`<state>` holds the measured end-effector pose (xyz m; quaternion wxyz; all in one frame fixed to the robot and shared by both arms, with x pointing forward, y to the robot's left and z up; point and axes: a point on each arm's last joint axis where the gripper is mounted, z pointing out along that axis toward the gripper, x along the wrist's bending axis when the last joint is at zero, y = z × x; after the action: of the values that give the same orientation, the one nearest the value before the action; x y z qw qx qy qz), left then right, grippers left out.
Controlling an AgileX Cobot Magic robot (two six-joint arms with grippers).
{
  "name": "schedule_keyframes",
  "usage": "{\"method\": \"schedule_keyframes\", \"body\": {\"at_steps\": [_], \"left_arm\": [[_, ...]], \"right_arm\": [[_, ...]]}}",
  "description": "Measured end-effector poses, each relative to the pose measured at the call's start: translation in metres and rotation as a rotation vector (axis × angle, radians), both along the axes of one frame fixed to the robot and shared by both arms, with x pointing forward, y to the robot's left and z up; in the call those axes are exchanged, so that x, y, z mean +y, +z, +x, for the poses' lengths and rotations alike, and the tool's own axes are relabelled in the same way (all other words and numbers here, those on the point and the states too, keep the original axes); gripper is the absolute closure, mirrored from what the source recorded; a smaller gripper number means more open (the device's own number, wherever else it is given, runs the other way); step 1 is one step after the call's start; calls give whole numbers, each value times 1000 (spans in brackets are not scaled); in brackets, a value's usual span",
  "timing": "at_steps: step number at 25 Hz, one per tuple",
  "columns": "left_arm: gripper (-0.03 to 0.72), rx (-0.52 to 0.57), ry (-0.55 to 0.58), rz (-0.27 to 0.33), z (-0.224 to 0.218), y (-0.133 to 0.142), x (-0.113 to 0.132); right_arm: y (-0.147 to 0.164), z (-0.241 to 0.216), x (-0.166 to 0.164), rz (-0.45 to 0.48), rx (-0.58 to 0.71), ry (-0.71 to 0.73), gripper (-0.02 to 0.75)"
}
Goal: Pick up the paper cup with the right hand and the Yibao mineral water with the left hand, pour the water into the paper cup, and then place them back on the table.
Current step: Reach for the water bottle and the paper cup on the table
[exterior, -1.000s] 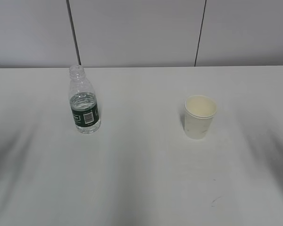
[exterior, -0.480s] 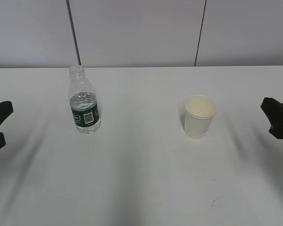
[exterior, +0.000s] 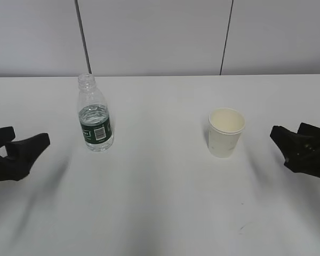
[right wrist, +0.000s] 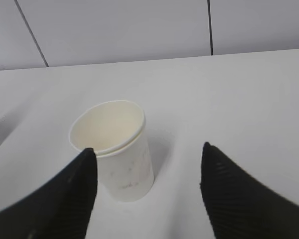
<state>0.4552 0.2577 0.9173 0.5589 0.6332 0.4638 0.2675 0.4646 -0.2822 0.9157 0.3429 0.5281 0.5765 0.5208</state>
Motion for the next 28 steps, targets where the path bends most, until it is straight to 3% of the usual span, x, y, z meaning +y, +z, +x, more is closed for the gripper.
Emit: {"method": "schedule_keyframes", "body": {"at_steps": [3, 10, 18, 28], "left_arm": [[45, 46, -6, 13, 7, -14, 0], [38, 38, -41, 109, 14, -27, -1], [48, 32, -45, 116, 14, -27, -1], [64, 27, -47, 125, 14, -27, -1]], "right_arm": [[-3, 1, 0, 0, 11, 4, 225], [-10, 1, 2, -1, 38, 24, 216], [-29, 7, 8, -15, 106, 103, 112], [-46, 41, 13, -115, 72, 210, 102]]}}
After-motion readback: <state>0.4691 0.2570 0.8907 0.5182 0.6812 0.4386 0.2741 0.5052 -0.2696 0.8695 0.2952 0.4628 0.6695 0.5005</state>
